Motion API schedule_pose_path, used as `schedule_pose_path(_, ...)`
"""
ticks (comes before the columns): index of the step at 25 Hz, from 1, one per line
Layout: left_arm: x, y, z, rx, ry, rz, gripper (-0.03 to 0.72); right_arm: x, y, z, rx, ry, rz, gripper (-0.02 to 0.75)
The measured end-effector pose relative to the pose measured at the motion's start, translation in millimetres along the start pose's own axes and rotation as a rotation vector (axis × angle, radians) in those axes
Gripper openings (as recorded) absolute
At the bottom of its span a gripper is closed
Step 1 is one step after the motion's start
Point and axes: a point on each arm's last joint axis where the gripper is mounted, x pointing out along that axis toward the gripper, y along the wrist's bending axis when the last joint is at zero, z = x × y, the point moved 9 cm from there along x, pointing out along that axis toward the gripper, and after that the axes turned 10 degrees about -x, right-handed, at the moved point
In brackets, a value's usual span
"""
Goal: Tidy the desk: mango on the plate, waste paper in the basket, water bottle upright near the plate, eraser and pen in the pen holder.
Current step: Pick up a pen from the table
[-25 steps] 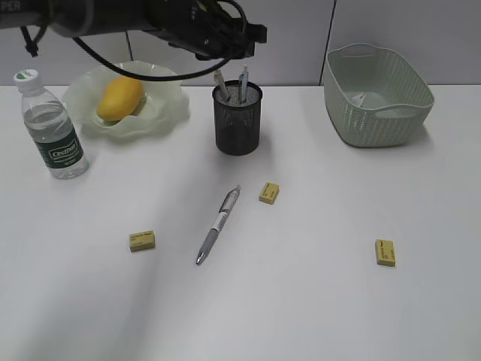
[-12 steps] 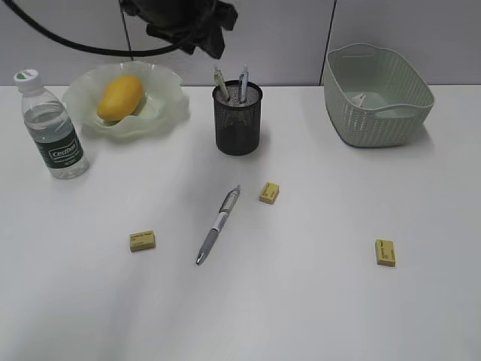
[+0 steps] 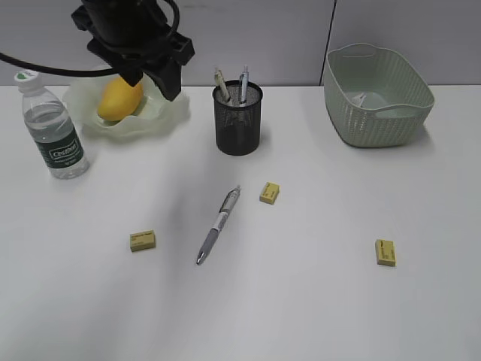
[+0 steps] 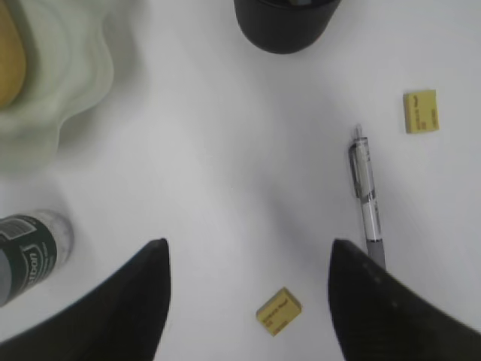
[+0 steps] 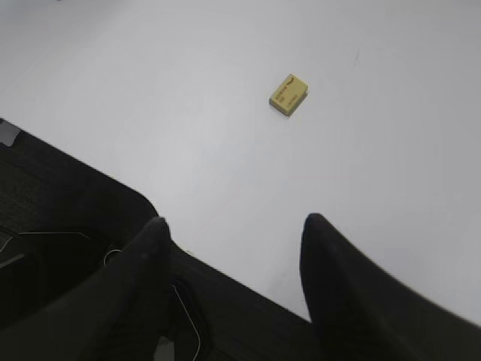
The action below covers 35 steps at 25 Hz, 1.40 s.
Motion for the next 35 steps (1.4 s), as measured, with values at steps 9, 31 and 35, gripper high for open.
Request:
schedule_pose_path(9, -13.1, 11.1, -60.0, 0.005, 0.094, 0.018, 0.505, 0.0, 0.0, 0.0, 0.0, 0.0, 0.0, 0.438)
schedule_pose_path(31, -48.6, 26.5, -208.2, -0.038, -0.235, -0.106, 0.486, 0.0, 0.0, 0.0, 0.0, 0.0, 0.0, 0.438)
schedule_pose_path(35, -60.5, 30.5, -230.0, -0.039, -0.281, -0.115, 0.472, 0.0, 0.0, 0.0, 0.0, 0.0, 0.0, 0.438)
